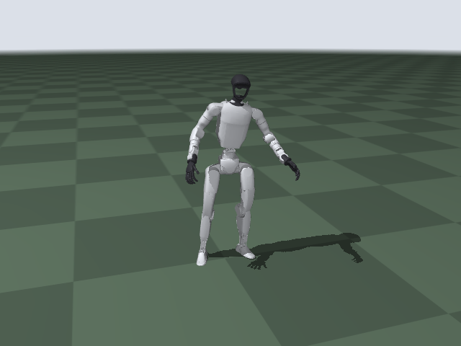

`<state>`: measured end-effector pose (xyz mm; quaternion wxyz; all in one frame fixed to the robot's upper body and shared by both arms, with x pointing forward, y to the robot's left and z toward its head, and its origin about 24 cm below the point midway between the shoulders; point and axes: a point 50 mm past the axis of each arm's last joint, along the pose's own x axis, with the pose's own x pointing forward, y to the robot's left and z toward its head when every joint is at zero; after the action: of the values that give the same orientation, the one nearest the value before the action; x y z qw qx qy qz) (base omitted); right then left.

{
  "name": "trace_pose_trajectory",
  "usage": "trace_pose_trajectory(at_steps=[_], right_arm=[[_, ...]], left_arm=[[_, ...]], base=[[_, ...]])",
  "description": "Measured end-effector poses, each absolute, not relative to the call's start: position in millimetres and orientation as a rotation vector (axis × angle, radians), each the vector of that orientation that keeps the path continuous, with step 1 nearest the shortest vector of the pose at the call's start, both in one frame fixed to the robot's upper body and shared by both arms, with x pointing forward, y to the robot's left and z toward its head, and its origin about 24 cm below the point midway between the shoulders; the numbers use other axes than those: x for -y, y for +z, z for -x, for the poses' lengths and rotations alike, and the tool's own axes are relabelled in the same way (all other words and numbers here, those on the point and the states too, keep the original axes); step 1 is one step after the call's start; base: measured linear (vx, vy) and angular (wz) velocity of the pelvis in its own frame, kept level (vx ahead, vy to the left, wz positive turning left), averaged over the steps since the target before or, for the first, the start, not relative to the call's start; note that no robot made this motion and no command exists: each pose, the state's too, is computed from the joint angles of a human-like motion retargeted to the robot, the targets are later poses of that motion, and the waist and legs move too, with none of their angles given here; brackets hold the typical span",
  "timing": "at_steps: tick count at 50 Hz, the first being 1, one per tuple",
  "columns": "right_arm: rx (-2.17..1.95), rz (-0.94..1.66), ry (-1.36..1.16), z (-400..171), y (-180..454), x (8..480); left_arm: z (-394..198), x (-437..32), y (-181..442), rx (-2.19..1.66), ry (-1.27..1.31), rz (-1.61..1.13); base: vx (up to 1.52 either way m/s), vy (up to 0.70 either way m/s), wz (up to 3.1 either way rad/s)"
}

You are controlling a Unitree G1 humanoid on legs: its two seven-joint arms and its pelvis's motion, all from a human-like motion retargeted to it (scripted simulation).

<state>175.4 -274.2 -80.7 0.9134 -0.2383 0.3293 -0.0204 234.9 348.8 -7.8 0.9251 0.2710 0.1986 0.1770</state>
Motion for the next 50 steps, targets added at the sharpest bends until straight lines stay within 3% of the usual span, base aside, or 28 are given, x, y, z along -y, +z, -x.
trace_pose_trajectory(at_steps=[5,10,14,19,26,32,39,44,50], right_arm=[[-0.972,0.281,0.049,-116.0,-141.8,209.0],[-1.049,0.007,-0.082,-82.1,-155.0,168.8],[-1.057,-0.117,-0.198,-70.7,-156.2,165.6],[-1.055,-0.065,-0.168,-73.2,-155.9,178.5],[-1.027,0.123,-0.056,-86.6,-148.6,197.1],[-0.974,0.349,0.052,-103.3,-137.1,216.4],[-0.955,0.510,0.067,-107.3,-126.1,248.0],[-0.914,0.561,0.061,-106.7,-112.9,269.5],[-0.808,0.669,0.045,-112.3,-83.9,298.9]], left_arm=[[-165.2,-322.9,-90.6,-0.767,0.373,-0.351],[-89.3,-298.9,-130.2,-0.941,0.535,-0.109],[-31.2,-287.1,-145.7,-1.068,0.717,0.008],[13.9,-290.9,-149.1,-1.152,0.998,0.138],[-2.3,-363.8,-115.7,-0.928,1.384,0.282],[-53.4,-469.1,-15.6,-0.525,1.540,0.191],[-69.7,-548.7,177.7,-0.081,1.614,-0.065],[-45.7,-542.2,343.5,0.264,1.595,-0.345],[10.2,-458.5,502.0,0.829,1.508,-0.625]], base=[[0.03,0.09,0.03],[0.01,0.01,-0.02],[0.00,0.00,0.00],[0.03,-0.01,0.28],[0.05,-0.05,0.62],[0.05,-0.10,0.54],[0.06,-0.16,0.07],[0.05,-0.20,-0.27],[0.05,-0.21,-0.58]])
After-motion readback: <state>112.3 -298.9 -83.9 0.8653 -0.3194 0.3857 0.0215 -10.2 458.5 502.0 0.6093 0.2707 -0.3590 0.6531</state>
